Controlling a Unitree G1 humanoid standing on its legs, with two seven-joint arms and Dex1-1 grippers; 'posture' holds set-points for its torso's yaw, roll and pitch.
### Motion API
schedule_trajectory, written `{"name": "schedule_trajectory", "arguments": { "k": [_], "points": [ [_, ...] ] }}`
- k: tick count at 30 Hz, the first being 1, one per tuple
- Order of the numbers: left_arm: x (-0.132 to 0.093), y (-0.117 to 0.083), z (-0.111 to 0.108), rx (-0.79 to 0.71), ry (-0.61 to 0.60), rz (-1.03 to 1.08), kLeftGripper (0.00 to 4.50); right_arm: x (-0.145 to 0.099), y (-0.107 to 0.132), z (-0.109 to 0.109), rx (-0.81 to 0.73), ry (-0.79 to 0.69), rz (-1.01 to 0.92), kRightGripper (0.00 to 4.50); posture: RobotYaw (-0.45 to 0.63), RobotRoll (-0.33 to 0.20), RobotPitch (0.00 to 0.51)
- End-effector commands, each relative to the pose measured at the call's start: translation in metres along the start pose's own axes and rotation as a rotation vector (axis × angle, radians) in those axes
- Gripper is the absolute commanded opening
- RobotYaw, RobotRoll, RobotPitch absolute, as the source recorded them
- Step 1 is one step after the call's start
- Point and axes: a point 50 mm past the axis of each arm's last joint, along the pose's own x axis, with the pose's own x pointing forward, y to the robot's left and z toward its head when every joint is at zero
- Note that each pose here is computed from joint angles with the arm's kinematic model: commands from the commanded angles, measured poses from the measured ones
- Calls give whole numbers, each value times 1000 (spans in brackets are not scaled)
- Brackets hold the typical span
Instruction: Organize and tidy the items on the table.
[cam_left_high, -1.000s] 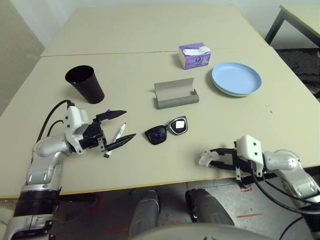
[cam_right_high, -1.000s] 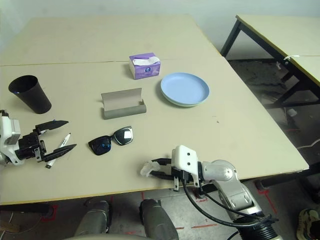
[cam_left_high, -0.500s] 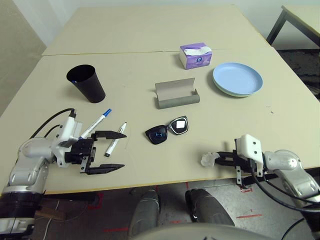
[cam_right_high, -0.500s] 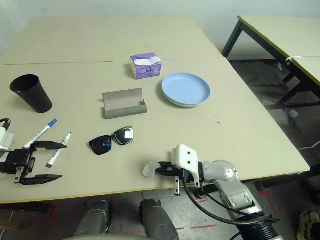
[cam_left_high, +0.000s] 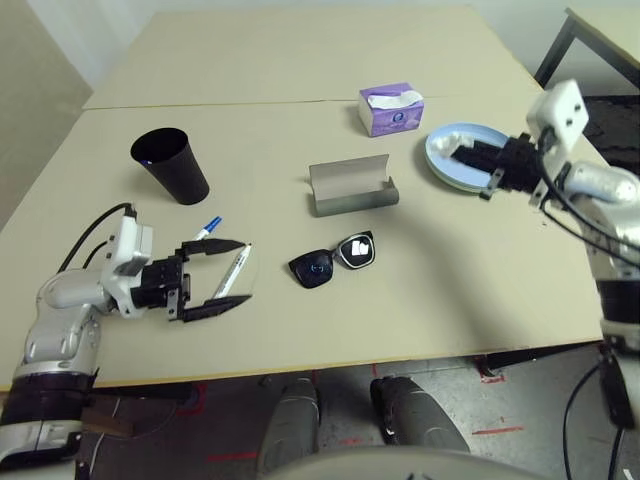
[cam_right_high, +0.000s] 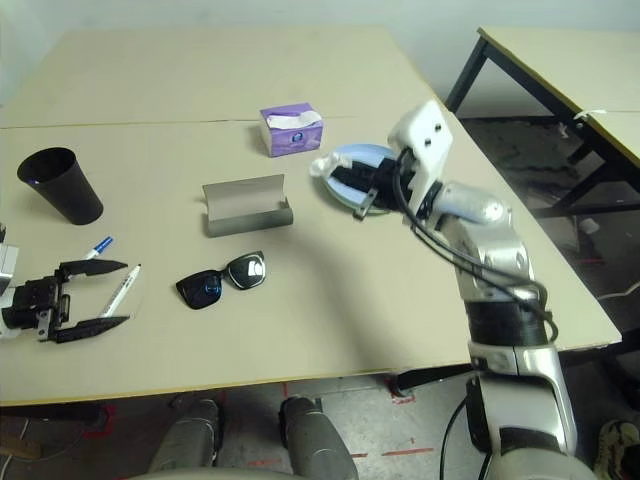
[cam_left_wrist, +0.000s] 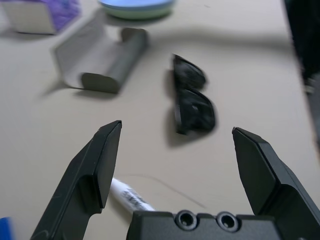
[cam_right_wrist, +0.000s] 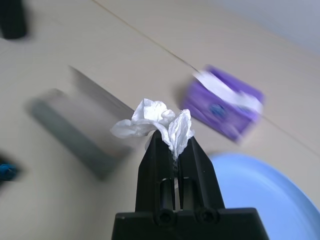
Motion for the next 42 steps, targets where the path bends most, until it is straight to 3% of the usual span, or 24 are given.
{"name": "schedule_trajectory", "arguments": {
  "k": [1, 7, 13, 16, 26, 33, 37, 42],
  "points": [
    [2, -2, 1, -2, -8, 52, 4500, 4, -18, -20, -40, 129, -83, 33, -42, 0, 147],
    [0, -4, 4, 5, -10, 122, 4500, 1, -40, -52, -15, 359, -243, 33, -7, 0, 148],
    [-1, -9, 5, 6, -7, 135, 4500, -3, -47, -66, 43, 465, -319, 33, 5, 0, 144],
    [-1, -11, 5, 4, -2, 134, 4500, -2, -47, -66, 46, 470, -315, 701, 0, 0, 143],
    [8, -6, 4, 0, -11, 112, 4500, -18, -60, -57, 25, 459, -338, 4332, -45, 0, 136],
    [11, 0, 3, 2, -11, 100, 4500, -43, -70, -26, -5, 408, -290, 4472, -68, 0, 141],
    [7, 3, 2, 1, -3, 108, 4500, -51, -39, 7, 38, 452, -158, 4472, -80, 0, 150],
    [2, 7, 0, -5, 7, 122, 4500, -49, 39, 46, 137, 498, 169, 4472, -100, 0, 157]
  ]
}}
